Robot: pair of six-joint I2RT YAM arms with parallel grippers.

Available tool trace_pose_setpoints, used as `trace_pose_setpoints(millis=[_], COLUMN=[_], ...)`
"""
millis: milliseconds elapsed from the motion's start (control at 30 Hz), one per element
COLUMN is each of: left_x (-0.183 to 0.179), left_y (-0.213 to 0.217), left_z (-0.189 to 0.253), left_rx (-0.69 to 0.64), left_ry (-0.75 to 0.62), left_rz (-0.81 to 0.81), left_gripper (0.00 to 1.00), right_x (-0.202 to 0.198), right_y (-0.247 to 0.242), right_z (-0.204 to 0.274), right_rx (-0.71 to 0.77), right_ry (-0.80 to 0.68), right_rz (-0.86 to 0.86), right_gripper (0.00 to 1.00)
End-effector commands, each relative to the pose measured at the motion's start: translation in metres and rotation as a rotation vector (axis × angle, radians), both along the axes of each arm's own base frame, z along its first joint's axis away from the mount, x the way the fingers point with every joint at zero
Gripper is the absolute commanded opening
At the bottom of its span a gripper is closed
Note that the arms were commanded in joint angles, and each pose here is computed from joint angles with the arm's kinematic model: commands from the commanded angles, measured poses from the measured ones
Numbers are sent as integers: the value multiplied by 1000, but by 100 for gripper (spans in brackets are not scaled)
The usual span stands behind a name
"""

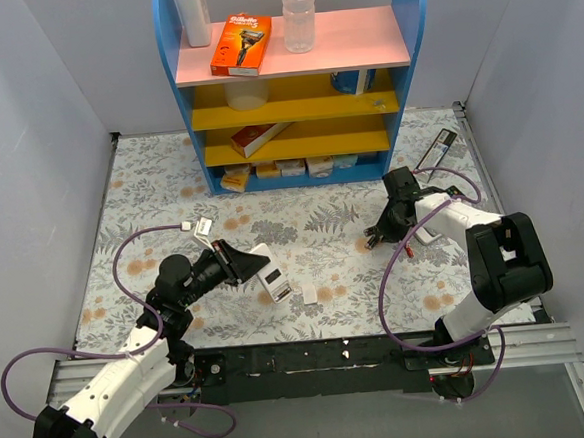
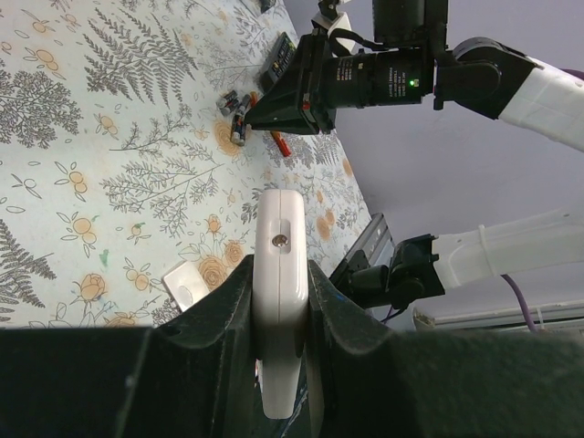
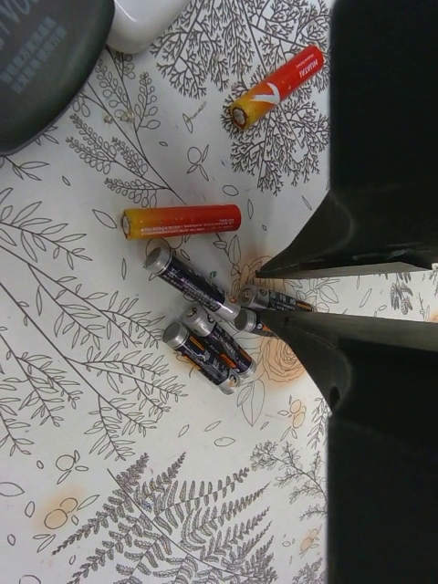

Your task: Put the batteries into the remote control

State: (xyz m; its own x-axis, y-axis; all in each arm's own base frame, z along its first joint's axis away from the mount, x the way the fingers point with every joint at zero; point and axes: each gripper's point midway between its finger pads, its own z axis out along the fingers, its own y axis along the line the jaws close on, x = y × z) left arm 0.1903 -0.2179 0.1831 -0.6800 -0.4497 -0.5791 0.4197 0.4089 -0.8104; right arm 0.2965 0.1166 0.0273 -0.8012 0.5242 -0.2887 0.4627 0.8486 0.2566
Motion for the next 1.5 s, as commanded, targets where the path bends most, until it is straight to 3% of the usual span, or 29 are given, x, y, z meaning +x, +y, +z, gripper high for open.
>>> trace_pose_setpoints(millis=[0, 767, 1200, 1467], left_x=[-2, 2, 7, 9], left_y=[-2, -7, -13, -14], left_z=[4, 4, 5, 4], left_rx=[-6, -11, -44, -72], left_ry=[-27, -23, -4, 23], left_rz=[-20, -35, -47, -42], left_gripper=[0, 0, 0, 0], right_x=[5, -29, -41, -36], right_y=[-4, -24, -21, -1], right_z=[-5, -22, -14, 18], right_rx=[-9, -103, -78, 48], right_ry=[-12, 89, 62, -72], right_rz=[-28, 0, 93, 118], right_gripper=[27, 26, 3, 1])
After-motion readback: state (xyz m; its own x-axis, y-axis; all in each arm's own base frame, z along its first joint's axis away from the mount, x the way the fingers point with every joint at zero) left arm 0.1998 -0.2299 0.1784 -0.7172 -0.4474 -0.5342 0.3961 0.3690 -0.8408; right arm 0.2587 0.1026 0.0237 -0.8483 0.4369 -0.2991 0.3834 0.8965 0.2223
